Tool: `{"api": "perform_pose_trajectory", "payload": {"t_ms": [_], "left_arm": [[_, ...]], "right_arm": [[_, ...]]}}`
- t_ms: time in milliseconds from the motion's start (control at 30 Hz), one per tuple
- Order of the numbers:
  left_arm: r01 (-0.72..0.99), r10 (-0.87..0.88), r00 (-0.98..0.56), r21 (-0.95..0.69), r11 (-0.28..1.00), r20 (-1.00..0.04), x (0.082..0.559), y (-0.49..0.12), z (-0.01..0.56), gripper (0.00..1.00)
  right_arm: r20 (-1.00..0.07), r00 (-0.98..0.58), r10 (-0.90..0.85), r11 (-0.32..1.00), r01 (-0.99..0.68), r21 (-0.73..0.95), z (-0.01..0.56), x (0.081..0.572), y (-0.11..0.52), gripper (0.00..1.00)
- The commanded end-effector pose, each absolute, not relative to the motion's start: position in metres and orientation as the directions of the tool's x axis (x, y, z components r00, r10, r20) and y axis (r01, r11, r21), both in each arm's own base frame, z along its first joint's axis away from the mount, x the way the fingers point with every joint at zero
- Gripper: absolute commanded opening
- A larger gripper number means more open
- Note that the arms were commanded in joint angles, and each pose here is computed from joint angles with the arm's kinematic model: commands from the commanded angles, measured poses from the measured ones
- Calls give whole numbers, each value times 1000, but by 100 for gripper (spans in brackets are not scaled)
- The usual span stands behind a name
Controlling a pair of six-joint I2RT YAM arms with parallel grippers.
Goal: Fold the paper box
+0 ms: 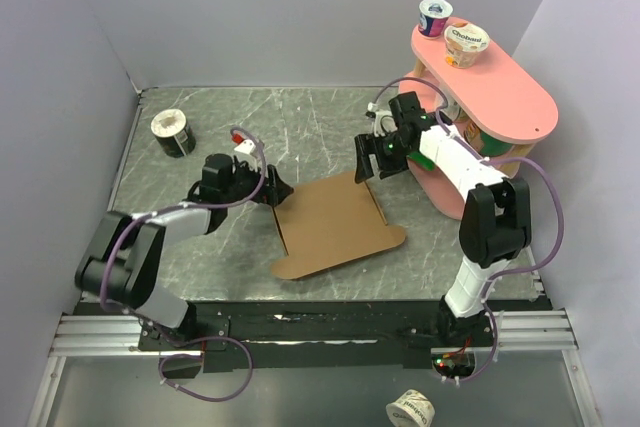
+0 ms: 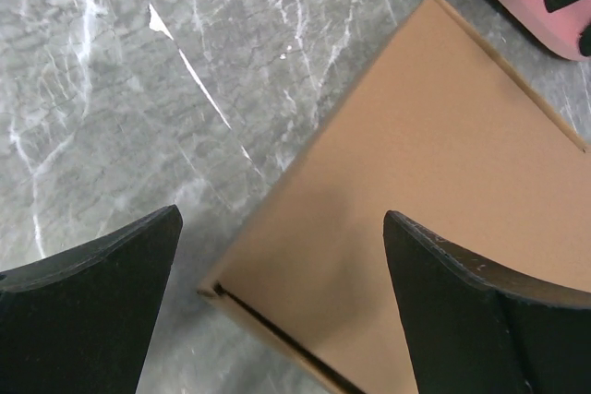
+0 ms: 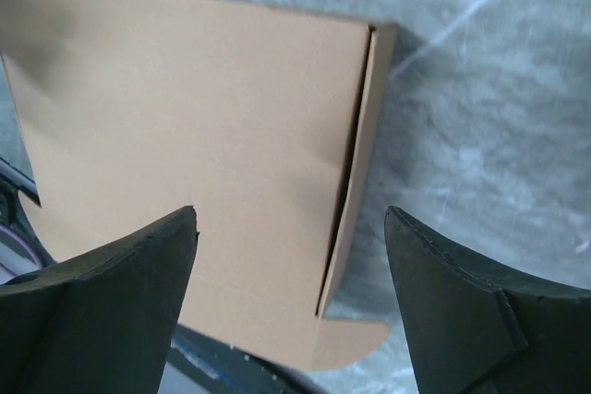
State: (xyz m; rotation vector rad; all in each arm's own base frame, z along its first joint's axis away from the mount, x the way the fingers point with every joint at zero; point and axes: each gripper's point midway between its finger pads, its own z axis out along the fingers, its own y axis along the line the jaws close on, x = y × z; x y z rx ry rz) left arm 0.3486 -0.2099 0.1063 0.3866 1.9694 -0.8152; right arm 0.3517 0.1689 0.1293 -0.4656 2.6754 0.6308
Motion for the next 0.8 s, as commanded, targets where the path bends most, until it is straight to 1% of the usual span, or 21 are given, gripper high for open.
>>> {"api": "perform_pose_trajectory", "payload": {"t_ms": [0, 67, 133, 167, 233, 267, 300, 333, 367, 400, 433, 500, 533, 567, 633, 667, 767], "left_arm": [[640, -77, -476, -405, 653, -876, 367, -228, 121, 98], [632, -68, -488, -406, 661, -870, 376, -230, 111, 99], [640, -52, -503, -413, 648, -863, 381, -234, 104, 94], [645, -44, -512, -418, 640, -858, 381, -235, 101, 87], [649, -21, -539, -431, 627, -842, 380, -237, 91, 79], [648, -15, -549, -437, 624, -836, 378, -237, 87, 74], [648, -11, -554, -439, 622, -833, 377, -236, 84, 73], [647, -7, -562, -444, 620, -827, 374, -236, 79, 70], [645, -5, -567, -447, 620, -824, 374, -236, 76, 63], [644, 0, -575, -452, 617, -818, 373, -237, 73, 61], [641, 9, -588, -459, 615, -809, 372, -237, 67, 59], [634, 14, -596, -460, 621, -803, 373, -236, 61, 55], [630, 17, -601, -460, 626, -799, 375, -236, 58, 54], [618, 22, -612, -461, 637, -790, 376, -234, 52, 50], [609, 27, -624, -464, 643, -781, 381, -232, 46, 48], [605, 25, -633, -474, 640, -774, 382, -231, 45, 46], [587, 23, -652, -486, 648, -758, 391, -231, 40, 44]], "right_arm": [[-512, -827, -233, 806, -459, 375, 144, 366, 179, 89], [-525, -818, -234, 798, -470, 376, 140, 363, 180, 89], [-540, -809, -233, 795, -479, 373, 144, 359, 179, 89], [-535, -812, -234, 794, -477, 376, 141, 355, 178, 89], [-553, -803, -222, 797, -476, 372, 146, 351, 177, 89], [-545, -809, -218, 799, -469, 377, 142, 346, 176, 89], [-582, -786, -207, 794, -483, 369, 152, 346, 176, 88], [-596, -778, -200, 789, -489, 373, 156, 342, 179, 88], [-597, -776, -205, 784, -495, 374, 153, 334, 179, 88], [-641, -740, -202, 775, -521, 357, 169, 329, 181, 88], [-669, -705, -235, 755, -566, 331, 174, 321, 191, 88], [-723, -625, -295, 747, -622, 233, 184, 305, 197, 89], [-760, -552, -342, 725, -670, 161, 189, 302, 203, 90], [-778, -484, -401, 700, -710, 80, 188, 282, 214, 90], [-809, -376, -452, 642, -767, -3, 188, 266, 225, 91], [-840, -305, -449, 604, -796, -34, 188, 251, 234, 91], [-889, -171, -426, 525, -846, -89, 196, 224, 250, 92]]}}
